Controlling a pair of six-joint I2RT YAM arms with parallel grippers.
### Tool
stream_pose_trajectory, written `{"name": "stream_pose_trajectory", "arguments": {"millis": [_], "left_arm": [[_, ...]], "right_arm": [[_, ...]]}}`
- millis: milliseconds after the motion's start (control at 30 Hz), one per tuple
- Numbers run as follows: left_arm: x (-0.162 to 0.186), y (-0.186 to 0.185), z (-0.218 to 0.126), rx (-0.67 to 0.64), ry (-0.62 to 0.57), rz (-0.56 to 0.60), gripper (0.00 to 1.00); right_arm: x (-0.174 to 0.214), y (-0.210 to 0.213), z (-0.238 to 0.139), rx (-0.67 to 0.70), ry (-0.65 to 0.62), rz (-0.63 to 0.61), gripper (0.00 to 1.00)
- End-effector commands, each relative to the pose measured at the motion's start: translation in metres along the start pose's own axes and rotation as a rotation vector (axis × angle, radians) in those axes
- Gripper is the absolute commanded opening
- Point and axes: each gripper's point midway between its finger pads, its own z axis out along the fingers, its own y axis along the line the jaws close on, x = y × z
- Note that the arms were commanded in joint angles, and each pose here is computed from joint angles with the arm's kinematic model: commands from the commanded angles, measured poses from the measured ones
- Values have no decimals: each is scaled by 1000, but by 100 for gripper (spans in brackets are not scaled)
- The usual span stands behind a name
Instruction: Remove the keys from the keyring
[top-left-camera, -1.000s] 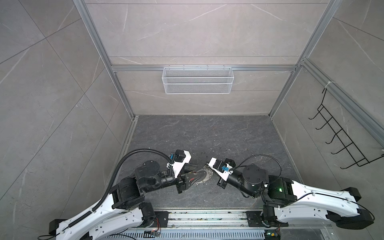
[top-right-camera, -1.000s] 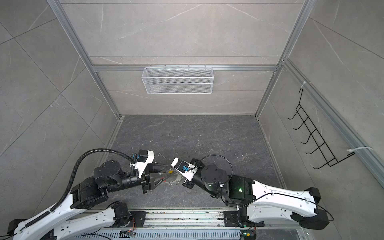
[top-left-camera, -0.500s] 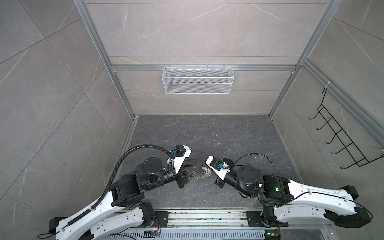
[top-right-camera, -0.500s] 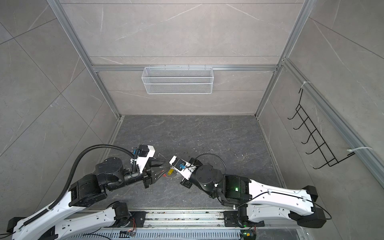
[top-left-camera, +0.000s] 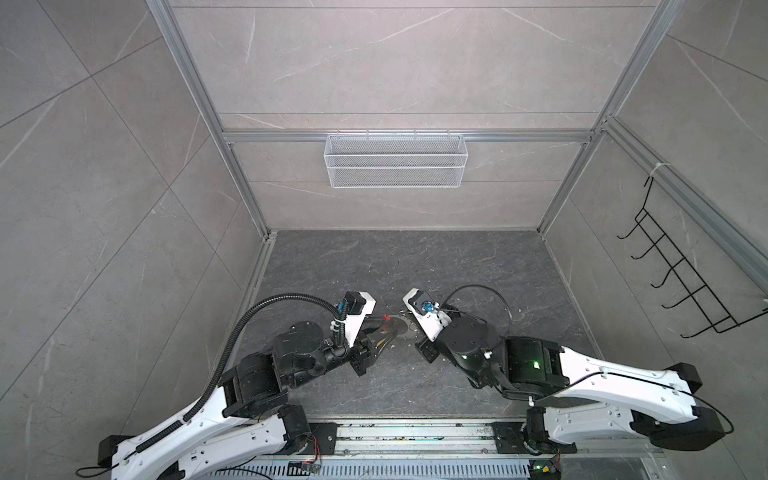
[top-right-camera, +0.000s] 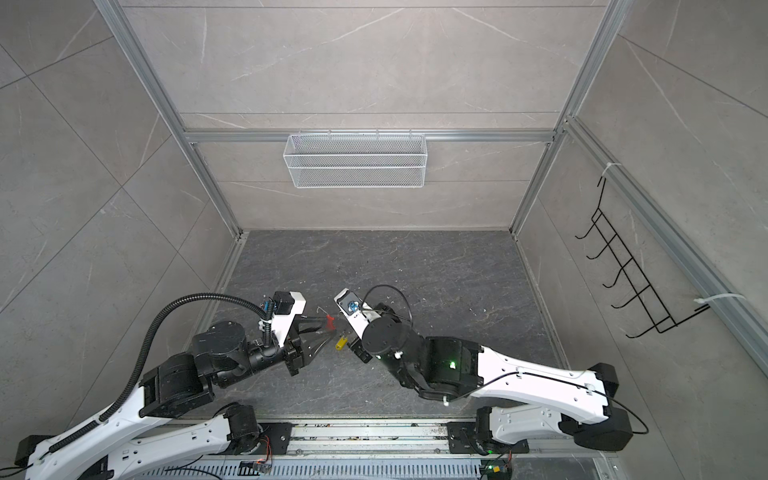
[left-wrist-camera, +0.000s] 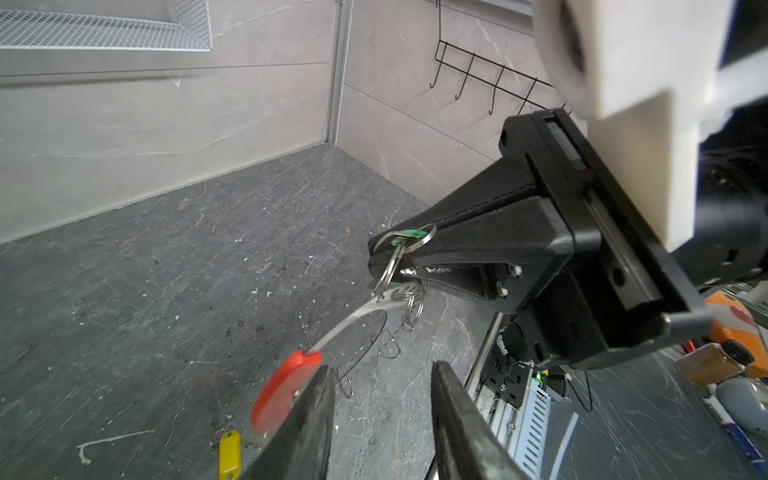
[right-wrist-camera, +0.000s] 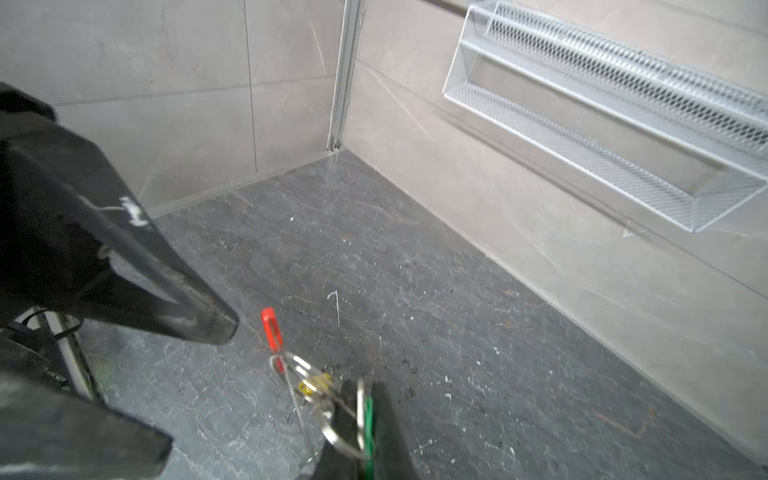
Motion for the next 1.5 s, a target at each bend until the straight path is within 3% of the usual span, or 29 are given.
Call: {"name": "stream_pose_trajectory", "arguments": {"millis": [0,267,533,700,1033,1467], "left_arm": [[-1,10,1,-64,-3,-26,41],[28,22,19,-133,126,-18,42],[48,15,37,-104,234,-6,42],[57,5,37,-23,205,-10,47],[59,-18,18,158,77,-48,57],[83,-11,44,109,164,-48,58]], "right_arm": [[42,-4,12,-59,214,70,0],[109,8,19,-195,556,171,0],[167,27,-2,-300,921,200,0],[140,33,2,-389,882,343,0],[115,43,-2,-514,820,450,0],[96,44,-13,-563,771,506,0]]}}
